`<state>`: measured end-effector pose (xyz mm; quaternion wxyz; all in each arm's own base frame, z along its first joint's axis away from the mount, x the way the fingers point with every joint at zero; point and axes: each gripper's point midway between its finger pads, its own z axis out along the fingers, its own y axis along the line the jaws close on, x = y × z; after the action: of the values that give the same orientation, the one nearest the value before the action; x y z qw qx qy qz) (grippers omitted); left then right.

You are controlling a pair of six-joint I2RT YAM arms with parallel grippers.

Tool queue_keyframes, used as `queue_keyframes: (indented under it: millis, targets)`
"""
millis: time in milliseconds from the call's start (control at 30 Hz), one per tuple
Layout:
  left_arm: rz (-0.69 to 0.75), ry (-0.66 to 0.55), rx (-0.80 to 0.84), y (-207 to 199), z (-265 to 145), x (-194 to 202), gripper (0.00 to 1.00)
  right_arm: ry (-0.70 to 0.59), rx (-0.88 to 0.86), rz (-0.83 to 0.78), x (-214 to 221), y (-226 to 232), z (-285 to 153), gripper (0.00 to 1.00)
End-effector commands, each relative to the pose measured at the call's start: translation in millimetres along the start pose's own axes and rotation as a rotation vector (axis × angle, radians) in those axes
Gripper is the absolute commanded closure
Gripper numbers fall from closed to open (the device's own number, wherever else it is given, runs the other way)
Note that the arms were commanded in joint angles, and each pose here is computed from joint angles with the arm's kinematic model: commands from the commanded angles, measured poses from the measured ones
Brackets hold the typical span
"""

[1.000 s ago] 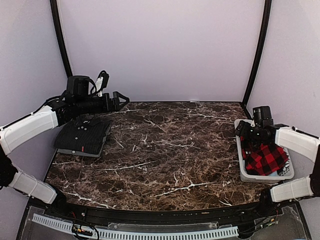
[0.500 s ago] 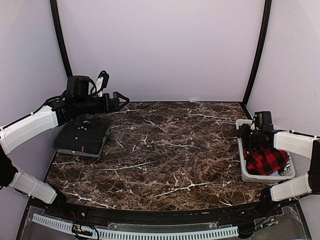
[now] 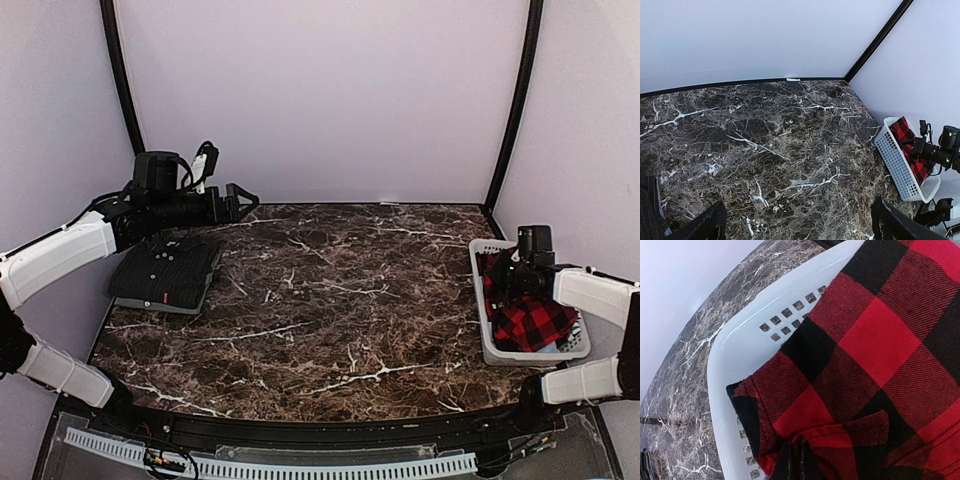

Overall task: Fold and stack the long sleeve shirts
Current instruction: Pick up the crumpled shirt from the bin.

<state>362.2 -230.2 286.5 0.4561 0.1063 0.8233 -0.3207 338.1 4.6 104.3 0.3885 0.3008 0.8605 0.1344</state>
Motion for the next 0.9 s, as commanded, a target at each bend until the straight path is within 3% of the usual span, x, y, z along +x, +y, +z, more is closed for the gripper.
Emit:
queue_keyframes:
  millis: [0, 467, 867]
  targets:
    - [0.013, -0.011, 0.028, -8, -5, -7, 0.01, -0.04, 0.036, -0.025, -15, 0, -15, 1.0]
    - [0.018, -0.026, 0.049, -12, -3, -13, 0.01, -0.192, -0.084, -0.189, -84, 59, -90, 1.0]
    - [0.062, -0.052, 0.141, -30, -5, -21, 0.01, -0.219, -0.497, -0.483, -112, 198, -181, 1.0]
